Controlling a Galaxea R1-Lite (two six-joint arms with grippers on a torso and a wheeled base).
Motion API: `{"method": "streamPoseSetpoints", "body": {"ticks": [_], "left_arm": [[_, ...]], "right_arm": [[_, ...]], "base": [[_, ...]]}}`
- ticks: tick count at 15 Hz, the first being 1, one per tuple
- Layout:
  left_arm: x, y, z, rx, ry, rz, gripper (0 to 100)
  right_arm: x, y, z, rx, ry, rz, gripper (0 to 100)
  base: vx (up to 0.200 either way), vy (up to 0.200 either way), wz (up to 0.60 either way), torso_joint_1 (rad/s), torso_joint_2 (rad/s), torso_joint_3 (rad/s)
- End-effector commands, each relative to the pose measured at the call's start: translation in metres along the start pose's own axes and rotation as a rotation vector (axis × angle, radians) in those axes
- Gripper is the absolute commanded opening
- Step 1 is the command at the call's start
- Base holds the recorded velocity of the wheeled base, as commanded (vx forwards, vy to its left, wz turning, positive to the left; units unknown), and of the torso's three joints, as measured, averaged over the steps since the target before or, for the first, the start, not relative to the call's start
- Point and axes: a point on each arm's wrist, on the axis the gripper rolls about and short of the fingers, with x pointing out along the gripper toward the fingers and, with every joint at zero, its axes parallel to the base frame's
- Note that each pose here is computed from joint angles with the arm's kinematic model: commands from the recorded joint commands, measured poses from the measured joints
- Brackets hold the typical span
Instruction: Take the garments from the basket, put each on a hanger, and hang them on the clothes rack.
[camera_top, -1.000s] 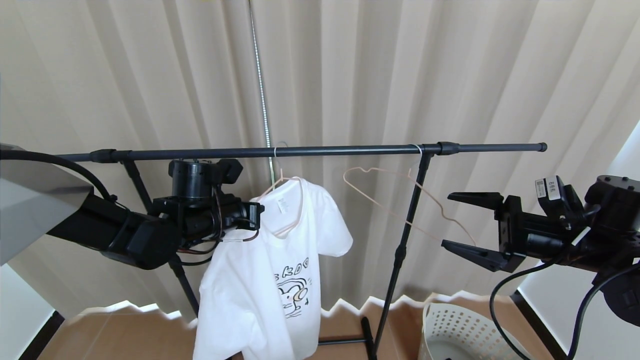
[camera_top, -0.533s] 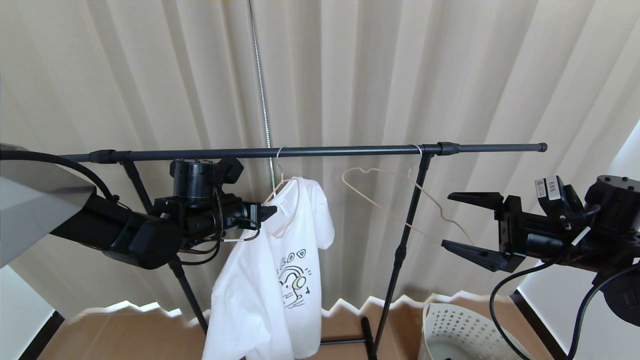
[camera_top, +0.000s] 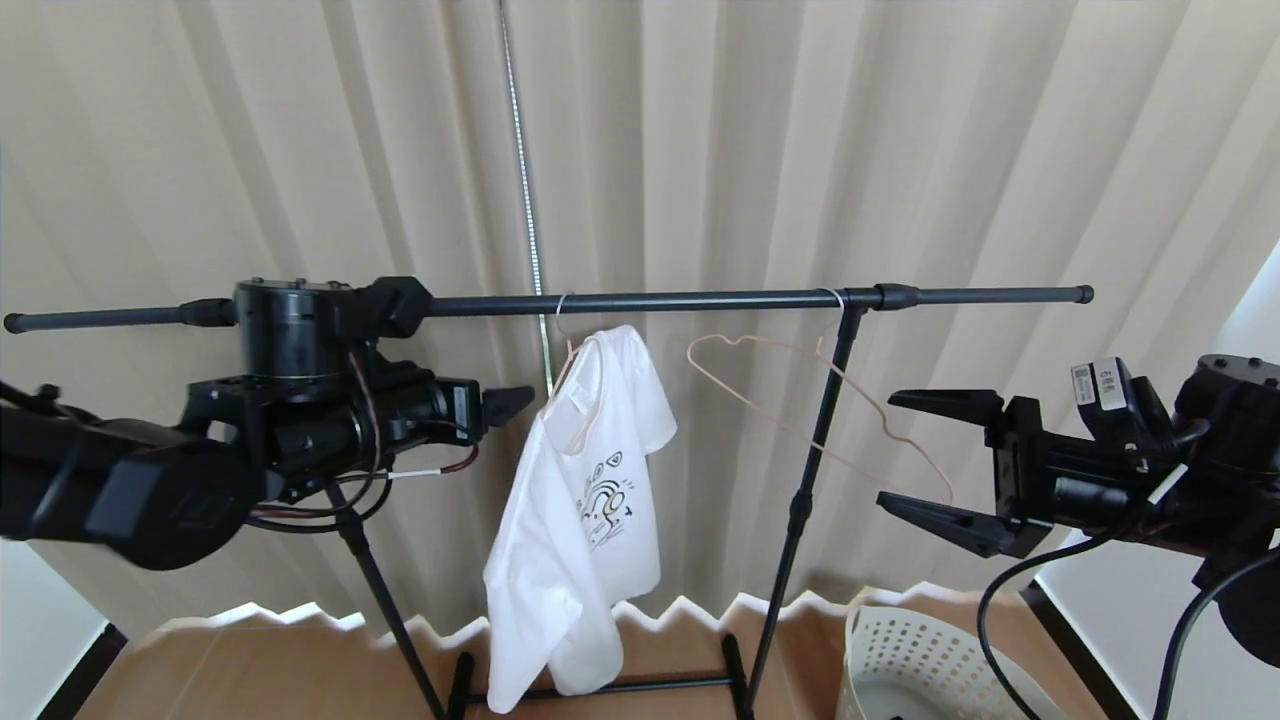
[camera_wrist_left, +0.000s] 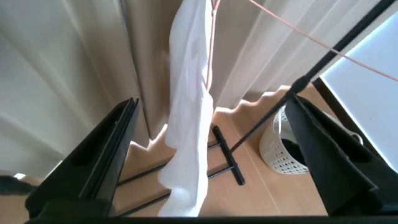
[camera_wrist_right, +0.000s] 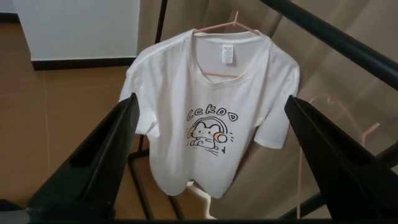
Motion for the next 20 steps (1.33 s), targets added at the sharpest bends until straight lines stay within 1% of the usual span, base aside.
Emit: {"method": "streamPoseSetpoints", "body": {"ticks": [1, 2, 3, 4, 5, 6, 7, 8, 9, 10, 11, 12, 13, 14, 15, 16, 17, 18, 19, 20], "left_arm": [[-0.111, -0.011, 0.009, 0.035, -0.103, 0.000, 100], [-0.124, -0.011, 0.007, 0.047, -0.106, 0.003, 100], [-0.157, -0.010, 0.003, 0.080, -0.108, 0.027, 100], [-0.184, -0.008, -0.006, 0.135, -0.097, 0.062, 100], [-0.205, -0.009, -0.020, 0.207, -0.106, 0.078, 100], [-0.211, -0.010, -0.027, 0.224, -0.108, 0.077, 100], [-0.220, -0.011, -0.046, 0.235, -0.100, 0.076, 100], [-0.225, -0.011, -0.069, 0.232, -0.068, 0.074, 100], [-0.228, -0.010, -0.081, 0.229, -0.054, 0.073, 100], [-0.231, -0.010, -0.091, 0.227, -0.048, 0.073, 100], [-0.238, -0.011, -0.102, 0.227, -0.088, 0.076, 100], [-0.245, -0.012, -0.112, 0.234, -0.137, 0.079, 100], [-0.250, -0.012, -0.120, 0.238, -0.159, 0.083, 100], [-0.260, -0.013, -0.135, 0.249, -0.206, 0.086, 100], [-0.264, -0.013, -0.143, 0.249, -0.221, 0.095, 100], [-0.266, -0.012, -0.150, 0.244, -0.215, 0.117, 100], [-0.267, -0.012, -0.161, 0.238, -0.205, 0.139, 100], [-0.267, -0.011, -0.170, 0.236, -0.197, 0.141, 100], [-0.267, -0.011, -0.170, 0.236, -0.197, 0.141, 100], [-0.269, -0.011, -0.179, 0.235, -0.192, 0.143, 100]], "right_arm": [[0.003, 0.027, 0.031, -0.066, -0.007, -0.092, 100], [0.003, 0.030, 0.036, -0.077, -0.001, -0.150, 100], [0.002, 0.036, 0.052, -0.072, -0.003, -0.308, 100], [0.000, 0.044, 0.066, -0.018, -0.016, -0.397, 100], [-0.011, 0.059, 0.076, 0.015, 0.032, -0.459, 100], [-0.018, 0.066, 0.080, 0.031, 0.060, -0.485, 100], [-0.035, 0.086, 0.090, 0.074, 0.131, -0.522, 100], [-0.057, 0.111, 0.100, 0.096, 0.173, -0.540, 100], [-0.068, 0.124, 0.099, 0.111, 0.192, -0.535, 100], [-0.080, 0.138, 0.094, 0.119, 0.206, -0.535, 100], [-0.094, 0.157, 0.081, 0.129, 0.224, -0.533, 100], [-0.106, 0.175, 0.064, 0.135, 0.238, -0.545, 100], [-0.113, 0.185, 0.053, 0.133, 0.243, -0.564, 100], [-0.124, 0.202, 0.034, 0.123, 0.242, -0.615, 100], [-0.131, 0.211, 0.024, 0.111, 0.232, -0.656, 100], [-0.134, 0.217, 0.015, 0.116, 0.246, -0.671, 100], [-0.138, 0.223, 0.005, 0.133, 0.284, -0.686, 100], [-0.141, 0.227, 0.001, 0.137, 0.295, -0.699, 100], [-0.141, 0.227, 0.001, 0.137, 0.295, -0.699, 100], [-0.146, 0.235, -0.004, 0.137, 0.292, -0.716, 100]], "base": [[0.000, 0.000, 0.00, 0.000, 0.00, 0.000], [0.000, 0.000, 0.00, 0.000, 0.00, 0.000], [0.000, 0.000, 0.00, 0.000, 0.00, 0.000], [0.000, 0.000, 0.00, 0.000, 0.00, 0.000], [0.000, 0.000, 0.00, 0.000, 0.00, 0.000], [0.000, 0.000, 0.00, 0.000, 0.00, 0.000], [0.000, 0.000, 0.00, 0.000, 0.00, 0.000], [0.000, 0.000, 0.00, 0.000, 0.00, 0.000], [0.000, 0.000, 0.00, 0.000, 0.00, 0.000], [0.000, 0.000, 0.00, 0.000, 0.00, 0.000], [0.000, 0.000, 0.00, 0.000, 0.00, 0.000], [0.000, 0.000, 0.00, 0.000, 0.00, 0.000], [0.000, 0.000, 0.00, 0.000, 0.00, 0.000], [0.000, 0.000, 0.00, 0.000, 0.00, 0.000], [0.000, 0.000, 0.00, 0.000, 0.00, 0.000], [0.000, 0.000, 0.00, 0.000, 0.00, 0.000], [0.000, 0.000, 0.00, 0.000, 0.00, 0.000], [0.000, 0.000, 0.00, 0.000, 0.00, 0.000], [0.000, 0.000, 0.00, 0.000, 0.00, 0.000], [0.000, 0.000, 0.00, 0.000, 0.00, 0.000]]}}
